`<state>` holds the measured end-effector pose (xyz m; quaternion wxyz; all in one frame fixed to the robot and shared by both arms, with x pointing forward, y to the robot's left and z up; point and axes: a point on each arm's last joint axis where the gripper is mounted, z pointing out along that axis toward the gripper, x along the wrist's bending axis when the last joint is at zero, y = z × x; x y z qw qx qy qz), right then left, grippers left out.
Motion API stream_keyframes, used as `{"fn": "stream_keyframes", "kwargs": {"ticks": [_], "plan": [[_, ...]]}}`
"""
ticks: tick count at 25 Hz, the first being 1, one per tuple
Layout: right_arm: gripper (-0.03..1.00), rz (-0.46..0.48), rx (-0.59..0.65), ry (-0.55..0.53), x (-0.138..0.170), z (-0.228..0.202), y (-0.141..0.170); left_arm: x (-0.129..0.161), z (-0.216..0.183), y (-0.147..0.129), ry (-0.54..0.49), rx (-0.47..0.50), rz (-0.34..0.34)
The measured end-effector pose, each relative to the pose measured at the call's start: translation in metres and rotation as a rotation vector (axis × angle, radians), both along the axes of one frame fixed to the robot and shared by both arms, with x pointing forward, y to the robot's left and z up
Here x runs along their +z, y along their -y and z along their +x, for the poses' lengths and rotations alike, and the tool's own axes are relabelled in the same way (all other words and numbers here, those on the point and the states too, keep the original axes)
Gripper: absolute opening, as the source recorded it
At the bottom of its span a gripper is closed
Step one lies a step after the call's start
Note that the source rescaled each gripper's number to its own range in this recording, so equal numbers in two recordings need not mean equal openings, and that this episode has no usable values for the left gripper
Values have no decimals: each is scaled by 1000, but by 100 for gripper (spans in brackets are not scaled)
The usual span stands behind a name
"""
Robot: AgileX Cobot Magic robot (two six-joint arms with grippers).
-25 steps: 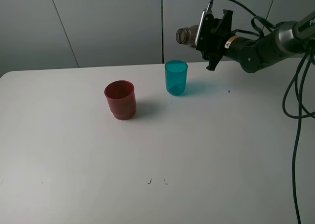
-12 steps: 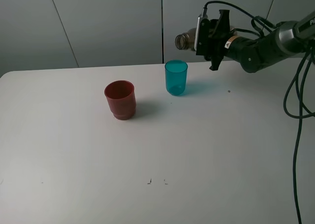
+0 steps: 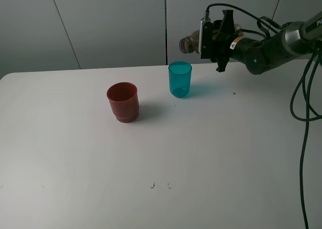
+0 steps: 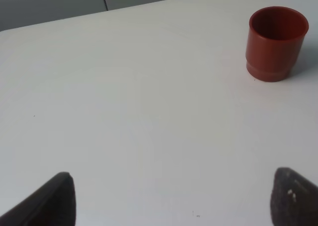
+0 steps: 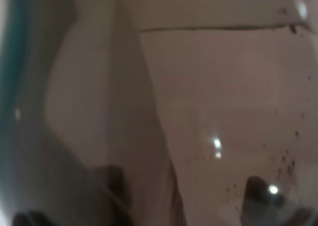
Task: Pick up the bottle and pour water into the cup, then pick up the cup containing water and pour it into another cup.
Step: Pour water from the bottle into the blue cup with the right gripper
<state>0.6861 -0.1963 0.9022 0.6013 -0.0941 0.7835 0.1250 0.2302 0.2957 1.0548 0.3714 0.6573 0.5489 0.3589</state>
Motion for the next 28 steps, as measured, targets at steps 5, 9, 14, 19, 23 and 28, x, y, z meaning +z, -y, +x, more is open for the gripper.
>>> {"fn": "stream_keyframes", "kwargs": {"ticks": [5, 9, 14, 19, 23, 28], "plan": [[3, -24, 1, 8, 0, 0, 1, 0, 0, 0, 0, 0, 0], [3, -49, 7, 17, 0, 0, 1, 0, 0, 0, 0, 0, 0], [3, -79, 15, 27, 0, 0, 1, 0, 0, 0, 0, 0, 0], [3, -94, 19, 32, 0, 0, 1, 0, 0, 0, 0, 0, 0], [3, -123, 27, 41, 0, 0, 1, 0, 0, 0, 0, 0, 0], [3, -139, 32, 47, 0, 0, 1, 0, 0, 0, 0, 0, 0]]}}
